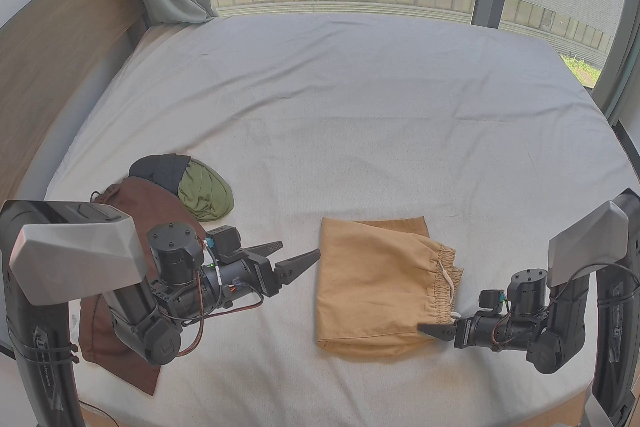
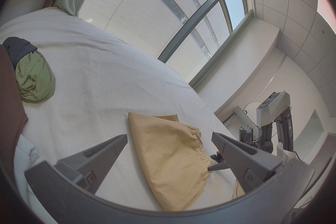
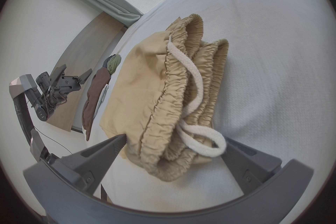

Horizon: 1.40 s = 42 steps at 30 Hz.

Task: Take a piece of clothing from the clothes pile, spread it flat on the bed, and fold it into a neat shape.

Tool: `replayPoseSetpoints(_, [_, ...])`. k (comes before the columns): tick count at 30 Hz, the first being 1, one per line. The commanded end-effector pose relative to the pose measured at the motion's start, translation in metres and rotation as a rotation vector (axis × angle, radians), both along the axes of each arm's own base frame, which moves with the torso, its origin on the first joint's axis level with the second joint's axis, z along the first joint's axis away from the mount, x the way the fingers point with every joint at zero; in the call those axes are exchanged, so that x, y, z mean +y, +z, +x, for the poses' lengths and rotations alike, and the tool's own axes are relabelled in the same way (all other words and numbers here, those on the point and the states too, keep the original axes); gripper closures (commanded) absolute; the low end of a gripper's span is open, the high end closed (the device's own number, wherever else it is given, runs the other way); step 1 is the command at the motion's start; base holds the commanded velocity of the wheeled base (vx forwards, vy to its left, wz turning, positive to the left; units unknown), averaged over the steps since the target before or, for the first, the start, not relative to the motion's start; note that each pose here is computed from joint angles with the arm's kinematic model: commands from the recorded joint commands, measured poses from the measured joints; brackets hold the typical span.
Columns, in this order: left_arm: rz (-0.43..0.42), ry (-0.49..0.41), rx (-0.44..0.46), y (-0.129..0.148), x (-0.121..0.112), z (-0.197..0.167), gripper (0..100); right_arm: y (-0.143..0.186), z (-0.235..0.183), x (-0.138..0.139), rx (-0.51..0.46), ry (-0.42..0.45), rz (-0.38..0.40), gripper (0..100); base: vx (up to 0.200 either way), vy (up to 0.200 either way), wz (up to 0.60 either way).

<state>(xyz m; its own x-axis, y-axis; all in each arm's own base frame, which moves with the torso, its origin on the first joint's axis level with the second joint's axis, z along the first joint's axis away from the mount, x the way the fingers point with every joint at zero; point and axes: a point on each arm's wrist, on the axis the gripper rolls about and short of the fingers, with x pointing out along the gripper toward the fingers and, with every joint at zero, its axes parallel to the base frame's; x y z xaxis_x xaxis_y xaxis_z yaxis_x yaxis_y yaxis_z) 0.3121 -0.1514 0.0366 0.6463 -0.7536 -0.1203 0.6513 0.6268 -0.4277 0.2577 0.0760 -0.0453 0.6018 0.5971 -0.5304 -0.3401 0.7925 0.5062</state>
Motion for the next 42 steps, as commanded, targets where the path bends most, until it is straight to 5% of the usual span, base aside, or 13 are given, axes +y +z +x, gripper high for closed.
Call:
replayPoseSetpoints(1, [0.0,0.0,0.001,0.0,0.0,0.0,0,0.0,0.006,0.003,-0.017,-0.001,0.011,0,0.0,0.0,0.0])
replayPoseSetpoints(17, [0.004,0.001,0.005,-0.003,0.0,0.0,0,0.002,0.01,0.009,-0.03,0.008,0.029,0,0.0,0.0,0.0])
replayPoseSetpoints(18, [0.004,0.002,0.005,-0.003,0.0,0.0,0,0.002,0.01,0.009,-0.03,0.009,0.03,100,0.0,0.0,0.0])
replayPoseSetpoints(42, [0.003,0.013,0.002,-0.001,0.002,0.001,0,0.025,0.009,0.018,-0.109,0.04,0.052,100,0.0,0.0,0.0])
